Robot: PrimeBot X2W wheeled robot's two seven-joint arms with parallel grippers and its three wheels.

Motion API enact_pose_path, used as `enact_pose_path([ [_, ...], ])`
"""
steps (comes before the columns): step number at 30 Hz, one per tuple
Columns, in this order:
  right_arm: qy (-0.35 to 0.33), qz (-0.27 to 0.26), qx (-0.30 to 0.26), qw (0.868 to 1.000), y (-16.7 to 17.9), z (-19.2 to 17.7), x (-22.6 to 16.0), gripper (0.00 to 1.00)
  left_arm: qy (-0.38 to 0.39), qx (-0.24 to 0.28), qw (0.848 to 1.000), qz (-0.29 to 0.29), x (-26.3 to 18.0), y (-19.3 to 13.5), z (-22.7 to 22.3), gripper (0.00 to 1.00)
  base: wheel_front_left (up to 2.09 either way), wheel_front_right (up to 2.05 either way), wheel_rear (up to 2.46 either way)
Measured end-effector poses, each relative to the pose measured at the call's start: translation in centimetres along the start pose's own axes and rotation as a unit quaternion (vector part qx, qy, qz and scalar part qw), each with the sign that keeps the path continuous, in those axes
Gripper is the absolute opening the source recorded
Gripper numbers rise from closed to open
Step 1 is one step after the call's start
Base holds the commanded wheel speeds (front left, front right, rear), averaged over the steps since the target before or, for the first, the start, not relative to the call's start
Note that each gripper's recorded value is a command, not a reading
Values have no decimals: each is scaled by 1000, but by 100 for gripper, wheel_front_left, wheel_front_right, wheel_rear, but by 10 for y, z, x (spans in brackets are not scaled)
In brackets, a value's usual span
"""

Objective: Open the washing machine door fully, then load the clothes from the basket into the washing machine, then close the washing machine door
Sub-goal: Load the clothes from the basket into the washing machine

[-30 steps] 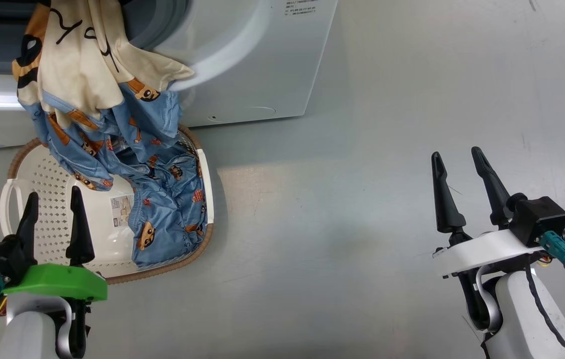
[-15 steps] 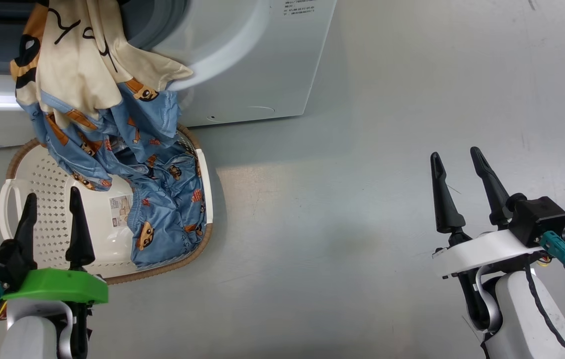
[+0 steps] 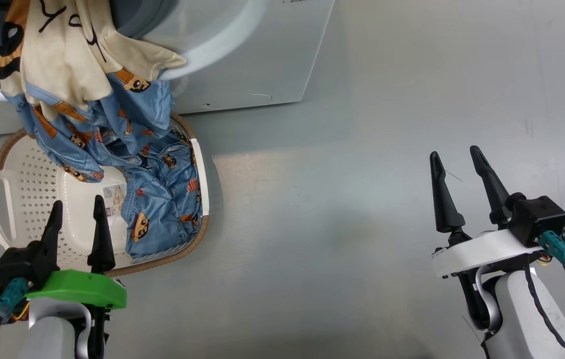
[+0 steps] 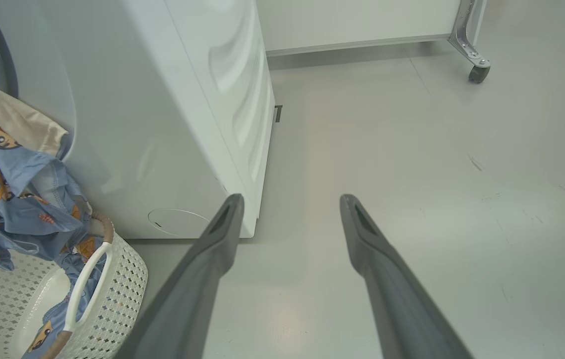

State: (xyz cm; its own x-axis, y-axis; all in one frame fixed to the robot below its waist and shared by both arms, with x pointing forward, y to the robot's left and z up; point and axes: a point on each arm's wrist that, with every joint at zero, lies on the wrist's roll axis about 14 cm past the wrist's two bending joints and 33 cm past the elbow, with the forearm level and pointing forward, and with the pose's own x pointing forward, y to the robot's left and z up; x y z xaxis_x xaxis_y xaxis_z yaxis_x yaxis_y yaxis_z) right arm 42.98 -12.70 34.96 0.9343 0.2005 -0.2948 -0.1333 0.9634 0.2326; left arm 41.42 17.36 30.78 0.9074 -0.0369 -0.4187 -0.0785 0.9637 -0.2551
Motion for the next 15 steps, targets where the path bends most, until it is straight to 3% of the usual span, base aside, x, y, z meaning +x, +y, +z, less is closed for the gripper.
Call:
enact_pose_path([
  [15,37,-13,-23,999,-21,-27,3,100,55,-18,998,-14,42,-13,-41,100,0,0,0],
])
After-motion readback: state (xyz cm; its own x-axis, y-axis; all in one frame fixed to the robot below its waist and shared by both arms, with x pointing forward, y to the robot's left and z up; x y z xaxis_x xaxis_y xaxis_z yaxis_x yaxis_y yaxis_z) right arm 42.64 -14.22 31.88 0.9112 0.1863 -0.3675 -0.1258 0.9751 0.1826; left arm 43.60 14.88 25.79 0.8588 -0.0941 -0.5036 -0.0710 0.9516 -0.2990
